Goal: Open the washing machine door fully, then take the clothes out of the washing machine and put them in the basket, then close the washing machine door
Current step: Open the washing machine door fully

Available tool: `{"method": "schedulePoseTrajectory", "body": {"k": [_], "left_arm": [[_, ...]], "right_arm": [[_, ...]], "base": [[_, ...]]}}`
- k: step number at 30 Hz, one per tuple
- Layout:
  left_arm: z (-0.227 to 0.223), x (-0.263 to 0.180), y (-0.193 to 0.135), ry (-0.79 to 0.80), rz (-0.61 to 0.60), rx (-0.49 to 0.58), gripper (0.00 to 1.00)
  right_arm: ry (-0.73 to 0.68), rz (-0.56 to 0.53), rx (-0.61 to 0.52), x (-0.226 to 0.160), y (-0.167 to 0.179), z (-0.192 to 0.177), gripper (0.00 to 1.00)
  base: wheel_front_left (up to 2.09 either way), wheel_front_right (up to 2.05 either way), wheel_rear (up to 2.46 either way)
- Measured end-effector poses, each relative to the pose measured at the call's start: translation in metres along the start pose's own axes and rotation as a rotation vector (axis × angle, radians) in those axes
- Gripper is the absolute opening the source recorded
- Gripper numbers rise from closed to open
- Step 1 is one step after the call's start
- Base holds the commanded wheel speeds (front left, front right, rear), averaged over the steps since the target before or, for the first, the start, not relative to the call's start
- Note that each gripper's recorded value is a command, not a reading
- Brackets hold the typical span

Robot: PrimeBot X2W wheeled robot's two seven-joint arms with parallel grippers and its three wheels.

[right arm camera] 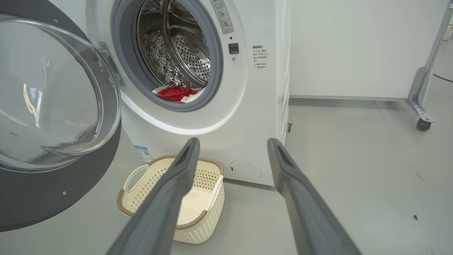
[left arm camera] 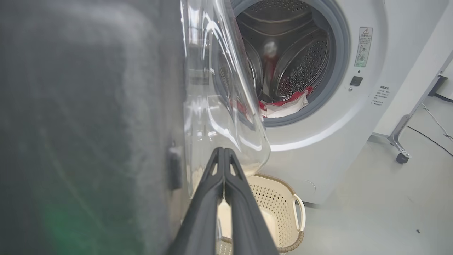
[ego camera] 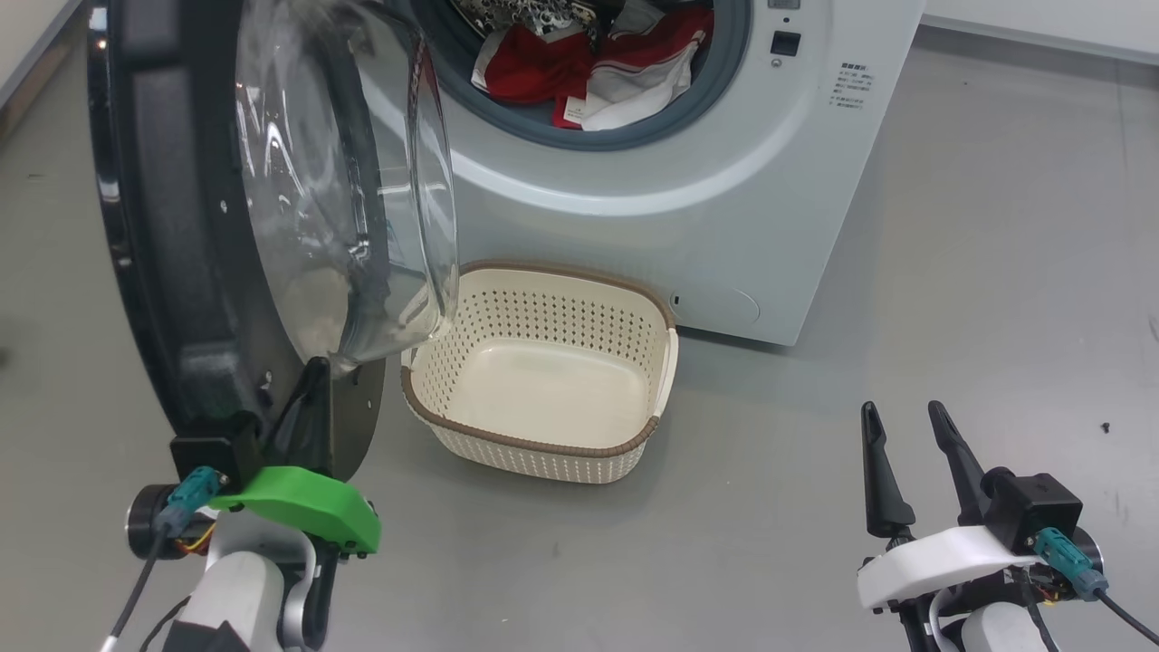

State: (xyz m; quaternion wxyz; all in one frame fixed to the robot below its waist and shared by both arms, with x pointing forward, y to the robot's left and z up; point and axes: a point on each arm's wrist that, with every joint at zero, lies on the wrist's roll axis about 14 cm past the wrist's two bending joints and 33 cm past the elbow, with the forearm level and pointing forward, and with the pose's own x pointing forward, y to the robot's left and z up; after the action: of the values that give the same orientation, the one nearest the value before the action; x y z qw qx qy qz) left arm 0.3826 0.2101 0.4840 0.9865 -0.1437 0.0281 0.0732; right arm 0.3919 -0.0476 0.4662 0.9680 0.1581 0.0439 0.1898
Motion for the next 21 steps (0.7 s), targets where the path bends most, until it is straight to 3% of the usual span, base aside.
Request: {"method": "schedulePoseTrajectory", "body": {"k": [21], "left_arm": [[0.009, -0.001, 0.093, -0.037, 0.27, -0.021, 0.0]], "right_arm": [[0.09, 0.04, -0.01, 0.016, -0.001, -0.033, 1.0]], "base": [[0.0, 0.0, 0.0]]}}
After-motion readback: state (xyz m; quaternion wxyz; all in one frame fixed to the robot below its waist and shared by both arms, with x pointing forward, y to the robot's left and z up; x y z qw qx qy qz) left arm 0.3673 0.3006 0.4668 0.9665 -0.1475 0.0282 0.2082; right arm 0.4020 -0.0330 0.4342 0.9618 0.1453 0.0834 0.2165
